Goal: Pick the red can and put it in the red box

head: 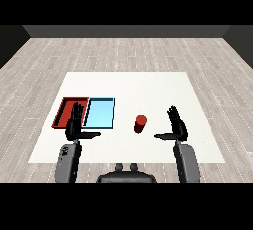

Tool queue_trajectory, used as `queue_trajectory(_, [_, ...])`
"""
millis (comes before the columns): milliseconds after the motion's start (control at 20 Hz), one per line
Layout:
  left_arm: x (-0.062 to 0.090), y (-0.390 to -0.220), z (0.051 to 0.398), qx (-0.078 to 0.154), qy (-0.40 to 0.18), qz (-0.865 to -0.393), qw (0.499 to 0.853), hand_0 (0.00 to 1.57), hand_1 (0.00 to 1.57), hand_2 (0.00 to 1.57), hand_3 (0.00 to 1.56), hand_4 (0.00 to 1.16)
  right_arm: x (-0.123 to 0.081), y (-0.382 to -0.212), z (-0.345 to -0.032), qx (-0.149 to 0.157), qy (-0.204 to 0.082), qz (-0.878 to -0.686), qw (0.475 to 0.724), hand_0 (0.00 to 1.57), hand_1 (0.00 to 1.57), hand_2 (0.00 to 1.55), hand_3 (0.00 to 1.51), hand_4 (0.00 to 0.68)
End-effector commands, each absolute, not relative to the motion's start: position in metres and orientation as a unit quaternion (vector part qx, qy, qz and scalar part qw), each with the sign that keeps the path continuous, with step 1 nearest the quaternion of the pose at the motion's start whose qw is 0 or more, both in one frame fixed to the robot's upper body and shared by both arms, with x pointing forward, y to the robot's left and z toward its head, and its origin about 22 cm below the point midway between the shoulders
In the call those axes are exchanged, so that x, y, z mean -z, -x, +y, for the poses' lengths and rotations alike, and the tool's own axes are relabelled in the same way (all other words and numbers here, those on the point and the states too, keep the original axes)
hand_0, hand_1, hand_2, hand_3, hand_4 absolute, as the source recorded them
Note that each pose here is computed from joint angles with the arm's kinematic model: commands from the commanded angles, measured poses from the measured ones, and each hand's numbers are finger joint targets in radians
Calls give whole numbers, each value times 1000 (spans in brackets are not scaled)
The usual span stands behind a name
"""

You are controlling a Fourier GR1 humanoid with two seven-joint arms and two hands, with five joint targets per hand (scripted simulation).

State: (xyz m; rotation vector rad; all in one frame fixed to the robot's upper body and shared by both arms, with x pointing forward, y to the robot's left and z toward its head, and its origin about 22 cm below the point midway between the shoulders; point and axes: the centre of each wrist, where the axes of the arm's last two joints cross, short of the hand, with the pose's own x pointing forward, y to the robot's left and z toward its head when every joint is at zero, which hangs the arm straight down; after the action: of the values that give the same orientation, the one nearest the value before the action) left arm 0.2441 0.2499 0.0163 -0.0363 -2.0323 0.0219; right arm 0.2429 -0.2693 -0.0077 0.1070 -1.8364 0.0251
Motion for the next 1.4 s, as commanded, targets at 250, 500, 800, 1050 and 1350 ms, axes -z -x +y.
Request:
queue_trajectory(250, [1,-252,241,-15,19,-850,527,0,0,0,0,0,27,-265,-248,-11,-77,-772,631,0,0,0,0,0])
queue_trajectory(500, [-3,-256,250,-12,18,-852,523,0,0,0,0,0,24,-259,-236,4,-88,-767,636,0,0,0,0,0])
queue_trajectory(800, [-20,-251,246,-22,19,-849,528,0,0,0,0,0,50,-287,-204,-2,-117,-751,650,0,0,0,0,0])
queue_trajectory(1050, [-8,-243,254,-22,25,-845,534,0,0,0,0,0,73,-280,-209,8,-127,-752,647,0,0,0,0,0])
queue_trajectory(1350, [-11,-232,245,-17,18,-850,526,0,0,0,0,0,55,-285,-191,10,-119,-742,660,0,0,0,0,0])
